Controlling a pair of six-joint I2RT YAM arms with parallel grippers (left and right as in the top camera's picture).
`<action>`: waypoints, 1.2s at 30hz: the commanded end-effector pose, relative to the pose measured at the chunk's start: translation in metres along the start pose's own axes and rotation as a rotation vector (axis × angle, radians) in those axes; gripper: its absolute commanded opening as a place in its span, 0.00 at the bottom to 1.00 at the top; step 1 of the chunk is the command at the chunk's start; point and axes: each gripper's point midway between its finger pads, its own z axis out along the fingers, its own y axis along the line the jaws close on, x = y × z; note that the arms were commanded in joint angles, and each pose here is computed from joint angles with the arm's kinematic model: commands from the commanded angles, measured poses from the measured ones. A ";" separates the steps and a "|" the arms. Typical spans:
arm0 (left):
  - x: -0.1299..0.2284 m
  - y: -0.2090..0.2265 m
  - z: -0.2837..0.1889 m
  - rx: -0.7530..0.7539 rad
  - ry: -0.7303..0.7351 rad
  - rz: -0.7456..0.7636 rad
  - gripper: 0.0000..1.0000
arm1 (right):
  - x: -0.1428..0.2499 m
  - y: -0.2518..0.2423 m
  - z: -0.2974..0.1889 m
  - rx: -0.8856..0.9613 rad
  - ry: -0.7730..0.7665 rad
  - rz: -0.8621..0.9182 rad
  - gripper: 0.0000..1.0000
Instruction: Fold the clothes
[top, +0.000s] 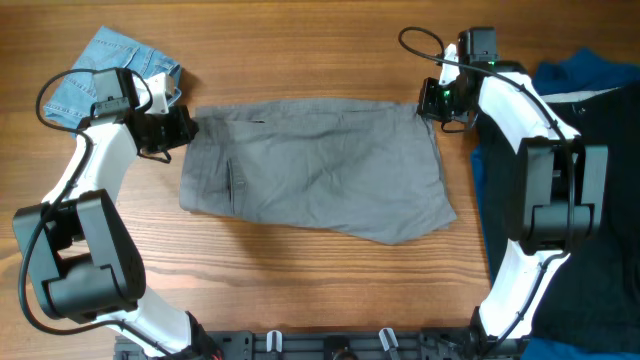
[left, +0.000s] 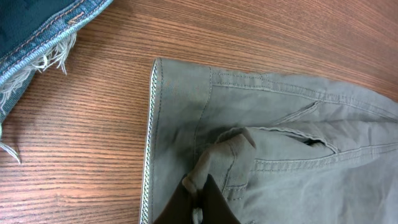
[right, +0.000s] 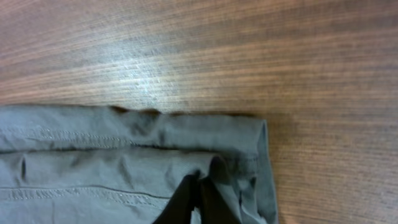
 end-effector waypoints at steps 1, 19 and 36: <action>-0.009 -0.009 -0.006 0.023 -0.025 0.019 0.04 | 0.014 -0.002 0.005 -0.004 0.051 0.017 0.04; -0.028 -0.010 -0.001 0.012 -0.099 0.056 0.12 | -0.005 -0.014 -0.127 0.221 -0.202 0.209 0.04; 0.075 -0.012 0.038 -0.080 0.233 0.073 0.04 | 0.185 -0.009 -0.039 0.127 0.377 0.162 0.08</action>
